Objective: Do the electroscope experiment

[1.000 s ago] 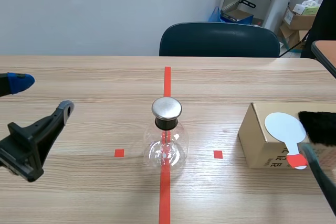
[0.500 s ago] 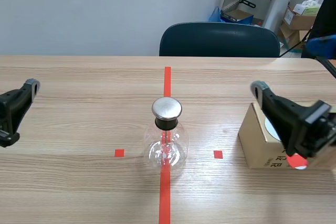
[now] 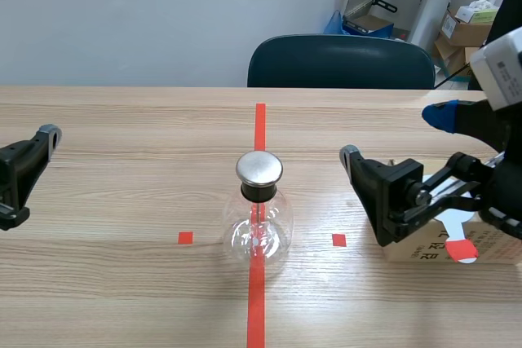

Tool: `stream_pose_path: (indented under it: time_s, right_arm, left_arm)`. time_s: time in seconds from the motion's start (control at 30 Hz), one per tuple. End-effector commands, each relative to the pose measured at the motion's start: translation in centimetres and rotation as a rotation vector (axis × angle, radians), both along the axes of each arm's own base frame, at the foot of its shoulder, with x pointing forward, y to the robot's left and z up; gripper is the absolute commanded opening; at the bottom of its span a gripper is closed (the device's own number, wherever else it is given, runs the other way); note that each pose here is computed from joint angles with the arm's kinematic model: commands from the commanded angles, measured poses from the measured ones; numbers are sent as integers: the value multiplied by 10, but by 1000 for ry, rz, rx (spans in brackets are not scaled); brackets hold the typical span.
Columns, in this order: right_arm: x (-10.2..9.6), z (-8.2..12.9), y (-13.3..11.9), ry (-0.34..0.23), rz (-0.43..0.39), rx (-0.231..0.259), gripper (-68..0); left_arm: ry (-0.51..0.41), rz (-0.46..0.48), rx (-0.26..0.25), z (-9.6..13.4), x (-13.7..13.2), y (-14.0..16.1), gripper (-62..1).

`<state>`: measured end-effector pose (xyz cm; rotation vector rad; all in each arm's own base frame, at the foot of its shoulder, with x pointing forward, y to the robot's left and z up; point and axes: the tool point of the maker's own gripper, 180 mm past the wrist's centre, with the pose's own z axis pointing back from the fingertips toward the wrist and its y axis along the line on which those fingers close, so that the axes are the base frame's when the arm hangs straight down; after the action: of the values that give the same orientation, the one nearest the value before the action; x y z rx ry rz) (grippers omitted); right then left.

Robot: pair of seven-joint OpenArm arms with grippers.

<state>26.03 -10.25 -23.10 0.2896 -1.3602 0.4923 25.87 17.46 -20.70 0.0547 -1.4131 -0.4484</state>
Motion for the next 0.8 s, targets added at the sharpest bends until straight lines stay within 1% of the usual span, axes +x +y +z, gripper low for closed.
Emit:
stream_pose_path:
  time_s: [0.0, 0.47, 0.77]
  right_arm:
    - [2, 5, -3, -23, 3, -6, 4]
    - [2, 5, -3, -25, 4, -8, 4]
    - [2, 13, -2, -63, 7, 14, 4]
  left_arm:
    - [-19, -11, -5, 6, 0, -4, -144]
    - [-20, -12, -5, 6, 0, -4, -144]
    - [-20, -12, -5, 6, 0, -4, -144]
